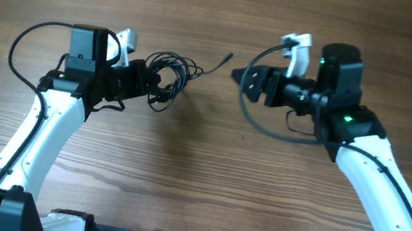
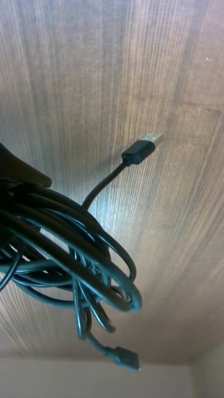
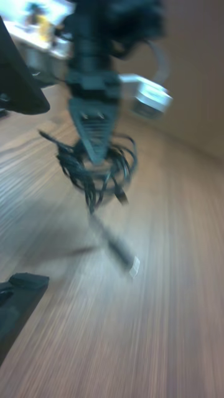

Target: Untangle cables

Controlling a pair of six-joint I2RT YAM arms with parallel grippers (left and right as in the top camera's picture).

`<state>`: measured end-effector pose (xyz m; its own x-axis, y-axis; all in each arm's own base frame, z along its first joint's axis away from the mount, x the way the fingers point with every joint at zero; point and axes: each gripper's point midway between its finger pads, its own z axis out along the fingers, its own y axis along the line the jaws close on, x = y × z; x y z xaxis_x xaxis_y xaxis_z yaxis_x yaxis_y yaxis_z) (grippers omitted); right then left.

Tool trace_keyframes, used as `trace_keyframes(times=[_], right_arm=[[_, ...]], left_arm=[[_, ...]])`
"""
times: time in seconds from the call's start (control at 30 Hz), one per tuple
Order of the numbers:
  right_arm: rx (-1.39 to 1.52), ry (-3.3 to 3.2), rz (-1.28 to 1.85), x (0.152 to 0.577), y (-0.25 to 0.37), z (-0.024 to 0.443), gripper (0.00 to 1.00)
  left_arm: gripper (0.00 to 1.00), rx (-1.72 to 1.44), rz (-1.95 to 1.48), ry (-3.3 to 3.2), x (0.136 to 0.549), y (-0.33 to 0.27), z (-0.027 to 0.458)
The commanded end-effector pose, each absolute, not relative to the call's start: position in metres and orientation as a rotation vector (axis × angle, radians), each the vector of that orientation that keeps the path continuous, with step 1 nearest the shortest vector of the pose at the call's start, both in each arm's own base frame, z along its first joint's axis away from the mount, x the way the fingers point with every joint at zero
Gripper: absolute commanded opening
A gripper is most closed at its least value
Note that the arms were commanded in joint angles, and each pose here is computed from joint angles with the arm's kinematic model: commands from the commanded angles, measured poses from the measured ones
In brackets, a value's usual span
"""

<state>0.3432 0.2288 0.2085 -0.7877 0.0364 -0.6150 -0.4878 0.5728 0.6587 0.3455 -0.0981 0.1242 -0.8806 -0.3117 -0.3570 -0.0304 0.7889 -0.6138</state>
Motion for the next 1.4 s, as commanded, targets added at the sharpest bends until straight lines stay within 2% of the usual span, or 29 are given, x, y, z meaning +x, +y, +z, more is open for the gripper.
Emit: trace_keyframes(times=[0.0, 0.1, 0.2, 0.23, 0.4, 0.43, 0.5, 0.57, 0.63, 0.7, 0.77, 0.83, 0.87, 0.9, 0.97, 1.0, 1.03, 1.1, 1.17, 1.2, 1.3, 1.37], right_arm=[[-0.705, 2.072, 1.063, 0.325, 0.266, 0.219, 0.87], [-0.841, 2.109, 0.911, 0.321, 0.290, 0.180, 0.86], [-0.884, 2.166, 0.952, 0.317, 0.301, 0.151, 0.85], [-0.899, 2.180, 0.991, 0.314, 0.305, 0.143, 0.81], [-0.882, 2.190, 1.019, 0.314, 0.307, 0.141, 0.25], [-0.866, 2.195, 1.027, 0.315, 0.308, 0.142, 0.04], [-0.615, 2.243, 1.119, 0.333, 0.303, 0.156, 0.04], [-0.433, 2.154, 1.265, 0.356, 0.296, 0.192, 0.04], [-0.443, 1.965, 1.419, 0.368, 0.289, 0.238, 0.04], [-0.429, 1.875, 1.439, 0.380, 0.274, 0.258, 0.04], [-0.285, 1.951, 1.372, 0.398, 0.253, 0.243, 0.04], [0.076, 2.151, 1.249, 0.417, 0.226, 0.201, 0.04], [0.138, 2.214, 1.219, 0.413, 0.222, 0.187, 0.04], [0.158, 2.283, 1.200, 0.405, 0.222, 0.174, 0.11], [0.091, 2.400, 1.142, 0.386, 0.224, 0.151, 0.47], [-0.003, 2.447, 1.094, 0.375, 0.223, 0.140, 0.75], [-0.071, 2.463, 1.099, 0.367, 0.224, 0.137, 0.83], [-0.277, 2.376, 1.208, 0.358, 0.239, 0.154, 0.82], [-0.587, 2.090, 1.396, 0.347, 0.265, 0.202, 0.81], [-0.661, 2.017, 1.408, 0.343, 0.271, 0.211, 0.81], [-0.830, 1.942, 1.334, 0.331, 0.295, 0.205, 0.77], [-0.835, 2.041, 1.208, 0.329, 0.310, 0.174, 0.69]], left_arm=[[0.04, 0.065, -0.787, 2.503, 0.340, -0.112, 0.126], [0.04, 0.232, -0.803, 2.494, 0.327, -0.128, 0.130], [0.04, 0.276, -0.806, 2.516, 0.315, -0.128, 0.130], [0.04, 0.295, -0.820, 2.517, 0.311, -0.130, 0.131], [0.04, 0.247, -0.834, 2.525, 0.311, -0.130, 0.132], [0.04, 0.190, -0.850, 2.524, 0.314, -0.130, 0.134], [0.08, 0.140, -0.863, 2.539, 0.314, -0.130, 0.134], [0.11, 0.016, -0.789, 2.595, 0.314, -0.118, 0.125], [0.10, -0.177, -0.663, 2.651, 0.315, -0.099, 0.113], [0.06, -0.338, -0.633, 2.648, 0.319, -0.092, 0.111], [0.04, -0.431, -0.664, 2.616, 0.325, -0.092, 0.115], [0.04, -0.435, -0.688, 2.560, 0.336, -0.094, 0.123], [0.04, -0.426, -0.708, 2.536, 0.340, -0.096, 0.127], [0.04, -0.444, -0.727, 2.510, 0.345, -0.098, 0.131], [0.04, -0.458, -0.747, 2.462, 0.354, -0.098, 0.138], [0.04, -0.444, -0.747, 2.445, 0.357, -0.099, 0.141], [0.04, -0.403, -0.734, 2.441, 0.358, -0.099, 0.142], [0.04, -0.230, -0.668, 2.446, 0.357, -0.098, 0.141], [0.04, -0.034, -0.606, 2.446, 0.355, -0.099, 0.139], [0.04, 0.043, -0.607, 2.438, 0.353, -0.102, 0.140], [0.04, 0.338, -0.677, 2.369, 0.345, -0.122, 0.147], [0.04, 0.467, -0.735, 2.316, 0.339, -0.133, 0.153]])
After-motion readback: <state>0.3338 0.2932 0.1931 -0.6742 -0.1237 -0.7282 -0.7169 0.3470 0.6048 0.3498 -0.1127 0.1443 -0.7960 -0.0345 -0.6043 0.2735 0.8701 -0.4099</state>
